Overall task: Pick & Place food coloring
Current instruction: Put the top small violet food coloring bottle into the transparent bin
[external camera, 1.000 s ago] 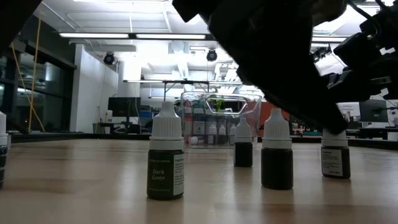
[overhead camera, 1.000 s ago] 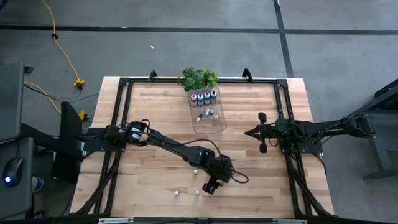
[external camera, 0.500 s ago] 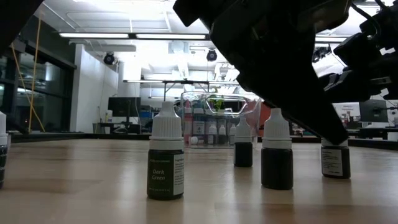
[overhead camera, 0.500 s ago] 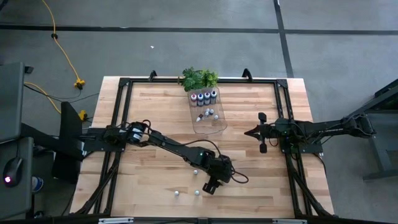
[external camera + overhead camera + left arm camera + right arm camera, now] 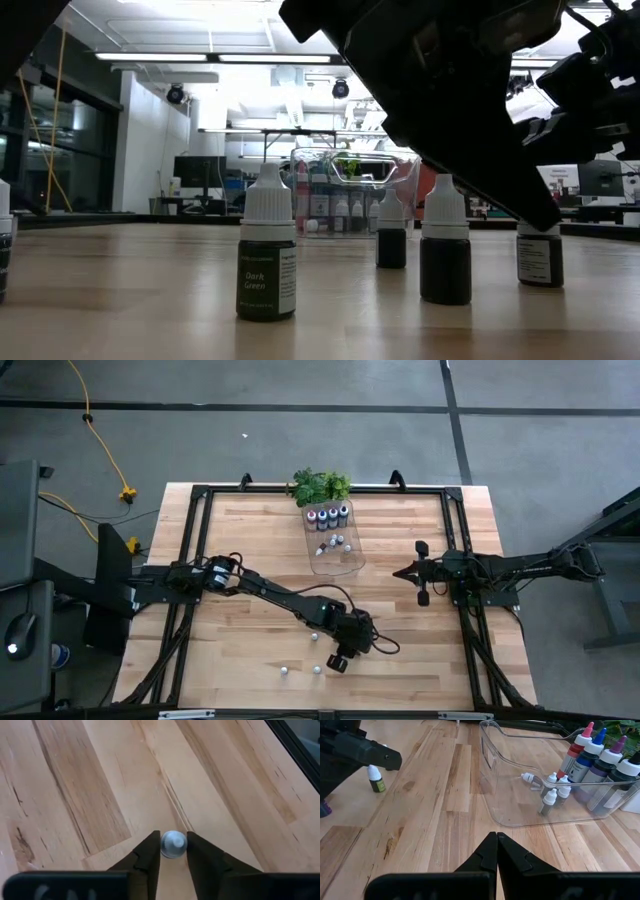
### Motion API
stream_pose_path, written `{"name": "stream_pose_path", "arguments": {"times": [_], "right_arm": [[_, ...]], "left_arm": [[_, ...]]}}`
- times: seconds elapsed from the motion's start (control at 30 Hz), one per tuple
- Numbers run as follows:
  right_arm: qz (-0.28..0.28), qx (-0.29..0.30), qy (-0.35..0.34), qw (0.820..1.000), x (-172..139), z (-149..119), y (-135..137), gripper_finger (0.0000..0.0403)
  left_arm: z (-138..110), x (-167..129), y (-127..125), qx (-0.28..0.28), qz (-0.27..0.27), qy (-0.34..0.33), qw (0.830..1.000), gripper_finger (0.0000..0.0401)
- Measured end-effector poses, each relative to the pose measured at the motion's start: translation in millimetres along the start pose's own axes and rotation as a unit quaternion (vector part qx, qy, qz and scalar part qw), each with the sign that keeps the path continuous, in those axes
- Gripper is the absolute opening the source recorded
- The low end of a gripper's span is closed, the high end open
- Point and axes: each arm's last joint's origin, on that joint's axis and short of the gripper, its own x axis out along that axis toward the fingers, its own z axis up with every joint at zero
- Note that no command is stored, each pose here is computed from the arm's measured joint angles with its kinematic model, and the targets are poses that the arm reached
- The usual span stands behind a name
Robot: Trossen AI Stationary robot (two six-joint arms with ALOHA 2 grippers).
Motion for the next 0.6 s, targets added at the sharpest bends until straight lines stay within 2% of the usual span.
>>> {"name": "stream_pose_path", "arguments": {"times": [0.27,0.37,0.6], "right_arm": [[0.0,0.0,0.0,1.0,0,0,0,0.0],[0.0,0.0,0.0,1.0,0,0,0,0.0],[0.0,0.0,0.0,1.0,0,0,0,0.0]], "left_arm": [[1,0,0,0.0,0.0,-0.003,1.0,0.0038],[3,-4,0,-0.001,0.0,-0.004,1.0,0.0032],[37,-36,7,-0.022,0.014,-0.018,1.0,0.0039]]}}
